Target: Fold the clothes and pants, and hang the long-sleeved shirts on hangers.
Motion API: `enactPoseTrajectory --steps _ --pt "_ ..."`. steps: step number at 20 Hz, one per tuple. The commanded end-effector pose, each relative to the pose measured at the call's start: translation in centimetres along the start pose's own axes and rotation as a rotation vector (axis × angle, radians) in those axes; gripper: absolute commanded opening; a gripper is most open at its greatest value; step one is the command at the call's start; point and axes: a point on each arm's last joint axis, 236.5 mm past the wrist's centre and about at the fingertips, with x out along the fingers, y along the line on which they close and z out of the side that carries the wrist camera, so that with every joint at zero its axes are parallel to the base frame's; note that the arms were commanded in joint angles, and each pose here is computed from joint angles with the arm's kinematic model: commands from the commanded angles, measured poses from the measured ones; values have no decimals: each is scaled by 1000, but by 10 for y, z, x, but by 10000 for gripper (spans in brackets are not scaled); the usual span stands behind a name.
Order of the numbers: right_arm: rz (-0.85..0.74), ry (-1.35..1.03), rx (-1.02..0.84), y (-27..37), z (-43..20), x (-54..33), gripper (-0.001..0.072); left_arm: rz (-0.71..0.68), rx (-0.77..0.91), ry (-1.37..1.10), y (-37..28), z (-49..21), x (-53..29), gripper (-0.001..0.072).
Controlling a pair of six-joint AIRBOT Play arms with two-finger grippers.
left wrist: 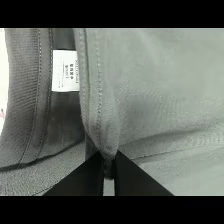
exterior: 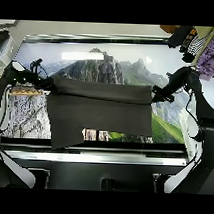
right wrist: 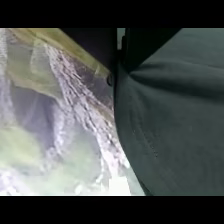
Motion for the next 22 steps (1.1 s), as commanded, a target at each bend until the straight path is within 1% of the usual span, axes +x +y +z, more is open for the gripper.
enactPoseTrajectory --steps 1,2,3,4,5,6,7,8,9,10,11,12,13,14,15,17,19,20,22 --pt "24 68 8 6 -16 1 37 6 -1 5 3 -1 1 19" --pt "25 79 9 6 -18 1 45 8 0 5 3 -1 1 19" --pt "24 86 16 6 -20 1 112 9 0 6 4 -1 1 20" --pt "24 89 21 6 -20 1 225 9 0 6 4 -1 1 23" --pt "25 88 26 6 -20 1 324 9 0 6 4 -1 1 67" --pt "30 85 29 7 -20 1 371 8 -3 7 4 -2 0 156" --pt "42 90 25 10 -21 0 370 8 -23 7 4 -2 -2 264" --pt "61 98 6 15 -24 -3 370 7 -44 10 5 -4 -8 309" --pt "77 99 -37 20 -28 -10 366 1 -45 15 4 -6 -16 311" --pt "76 81 -90 23 -30 -22 367 -1 -47 24 5 -11 -29 336" --pt "63 54 -154 24 -31 -35 367 -6 -54 42 7 -18 -42 342" --pt "52 0 -186 23 -28 -53 367 -25 -86 42 8 -23 -58 344" --pt "70 -60 -207 27 -24 -70 367 -45 -112 26 10 -28 -73 360" --pt "74 -106 -228 25 -22 -86 367 -46 -147 14 17 -40 -88 507" --pt "88 -137 -215 18 -23 -99 367 -52 -195 6 25 -58 -101 561" --pt "135 -137 -160 1 -39 -111 367 -91 -310 4 35 -110 -114 561" --pt "180 -120 -103 -9 -58 -111 364 -139 -434 5 35 -169 -111 558" --pt "191 -123 -93 -9 -64 -109 364 -154 -492 0 32 -197 -104 537" --pt "220 -128 -92 0 -70 -105 364 -193 -551 7 17 -236 -88 537"
